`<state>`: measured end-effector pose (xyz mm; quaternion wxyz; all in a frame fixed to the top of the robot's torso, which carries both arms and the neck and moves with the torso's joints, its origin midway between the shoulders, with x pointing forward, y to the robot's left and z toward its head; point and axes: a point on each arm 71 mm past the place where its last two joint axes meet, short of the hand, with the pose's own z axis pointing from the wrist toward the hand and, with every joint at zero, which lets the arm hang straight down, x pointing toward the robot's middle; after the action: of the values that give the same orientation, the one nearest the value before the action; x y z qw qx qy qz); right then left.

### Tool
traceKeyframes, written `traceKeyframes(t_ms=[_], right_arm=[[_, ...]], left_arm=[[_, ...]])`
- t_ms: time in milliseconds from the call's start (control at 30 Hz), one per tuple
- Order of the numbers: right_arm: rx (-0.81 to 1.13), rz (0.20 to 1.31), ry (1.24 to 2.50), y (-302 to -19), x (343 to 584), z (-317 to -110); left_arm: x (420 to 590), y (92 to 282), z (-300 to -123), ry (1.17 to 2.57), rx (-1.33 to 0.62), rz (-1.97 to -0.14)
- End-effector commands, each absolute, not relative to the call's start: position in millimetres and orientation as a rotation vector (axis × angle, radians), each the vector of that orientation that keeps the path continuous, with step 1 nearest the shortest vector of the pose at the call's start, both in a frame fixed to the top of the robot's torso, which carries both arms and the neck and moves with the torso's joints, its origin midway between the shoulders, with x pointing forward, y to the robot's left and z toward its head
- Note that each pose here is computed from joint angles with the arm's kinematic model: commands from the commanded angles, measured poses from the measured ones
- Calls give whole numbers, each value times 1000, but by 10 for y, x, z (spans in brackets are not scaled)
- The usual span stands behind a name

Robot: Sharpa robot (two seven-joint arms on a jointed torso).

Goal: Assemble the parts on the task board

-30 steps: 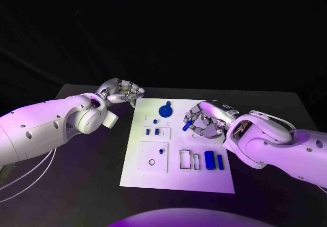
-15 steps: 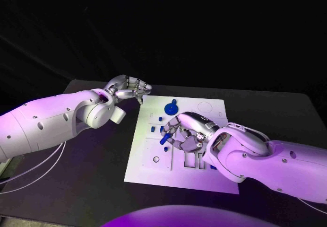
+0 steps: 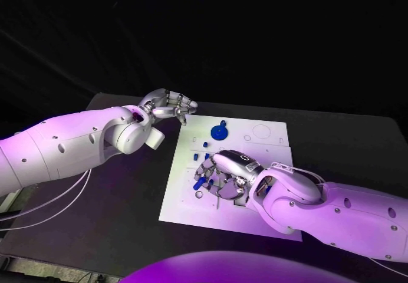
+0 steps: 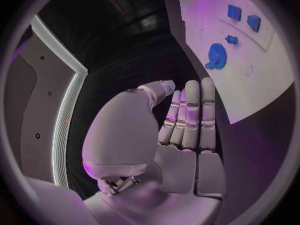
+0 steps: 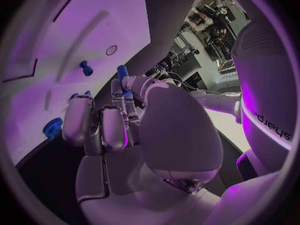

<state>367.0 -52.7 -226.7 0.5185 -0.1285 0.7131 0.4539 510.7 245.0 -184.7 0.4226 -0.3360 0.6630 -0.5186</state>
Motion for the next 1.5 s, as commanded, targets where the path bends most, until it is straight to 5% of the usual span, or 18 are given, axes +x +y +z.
traceKeyframes(t_ms=[33,867,1500], right_arm=[[-387,1051,1735,-501,3650,-2319],[-501,921,1744,-488,3643,-2421],[-524,932,1737,-393,3582,-2478]], left_arm=[[5100,2417,-1840,1673,-810,-1309],[5099,2421,-1842,1673,-822,-1313],[5092,2435,-1838,1672,-820,-1308]])
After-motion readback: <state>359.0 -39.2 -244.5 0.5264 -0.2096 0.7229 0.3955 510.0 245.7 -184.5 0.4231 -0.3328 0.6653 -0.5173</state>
